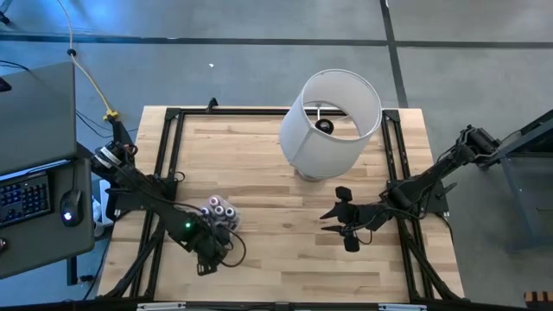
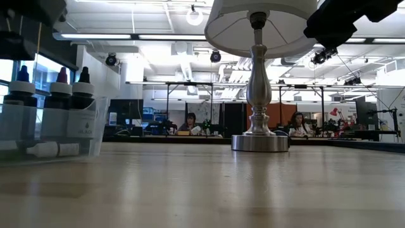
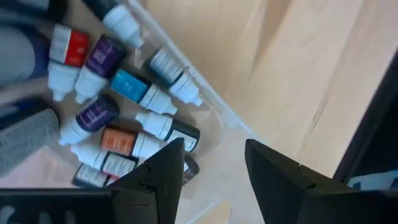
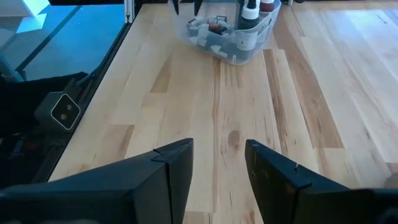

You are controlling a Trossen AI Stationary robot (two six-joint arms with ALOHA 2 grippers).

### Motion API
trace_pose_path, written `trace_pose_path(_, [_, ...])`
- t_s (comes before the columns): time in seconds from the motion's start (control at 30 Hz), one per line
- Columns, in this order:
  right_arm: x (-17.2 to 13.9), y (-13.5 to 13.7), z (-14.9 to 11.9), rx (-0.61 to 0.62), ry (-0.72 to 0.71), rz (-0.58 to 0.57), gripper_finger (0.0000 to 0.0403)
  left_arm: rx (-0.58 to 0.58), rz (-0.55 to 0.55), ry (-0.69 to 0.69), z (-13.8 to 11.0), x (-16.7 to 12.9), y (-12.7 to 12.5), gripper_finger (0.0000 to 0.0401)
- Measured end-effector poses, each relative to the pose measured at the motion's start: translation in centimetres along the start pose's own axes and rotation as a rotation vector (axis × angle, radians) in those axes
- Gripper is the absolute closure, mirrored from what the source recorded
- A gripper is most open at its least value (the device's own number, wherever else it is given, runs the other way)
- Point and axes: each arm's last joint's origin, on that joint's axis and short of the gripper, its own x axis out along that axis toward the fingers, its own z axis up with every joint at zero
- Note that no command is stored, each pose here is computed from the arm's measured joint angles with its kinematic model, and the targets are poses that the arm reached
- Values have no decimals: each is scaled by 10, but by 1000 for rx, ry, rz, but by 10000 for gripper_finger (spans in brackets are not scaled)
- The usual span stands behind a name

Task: Pick & Place food coloring
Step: Return to Home Position

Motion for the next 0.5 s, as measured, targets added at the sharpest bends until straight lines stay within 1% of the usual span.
trace_pose_path(0.07, [0,0,0,1,-4,-4,263,21,-15,-4,4,-3,-1,232])
trace_pose_path(0.13, [0,0,0,1,-10,-20,263,90,-36,44,9,-8,1,232])
trace_pose_path(0.17, [0,-1,1,0,-16,-36,263,104,-36,71,11,-11,4,232])
trace_pose_path(0.27, [0,-3,2,-43,-39,-95,263,80,20,115,19,-23,14,232])
trace_pose_path(0.3, [-1,-3,3,-64,-51,-115,263,64,45,128,21,-28,18,232])
trace_pose_path(0.37, [-3,-4,5,-68,-75,-142,263,50,126,126,22,-38,21,232])
trace_pose_path(0.43, [-8,-5,10,-42,-102,-144,263,59,229,88,20,-51,24,231])
trace_pose_path(0.5, [-16,-6,16,-19,-133,-120,263,82,329,50,13,-68,26,231])
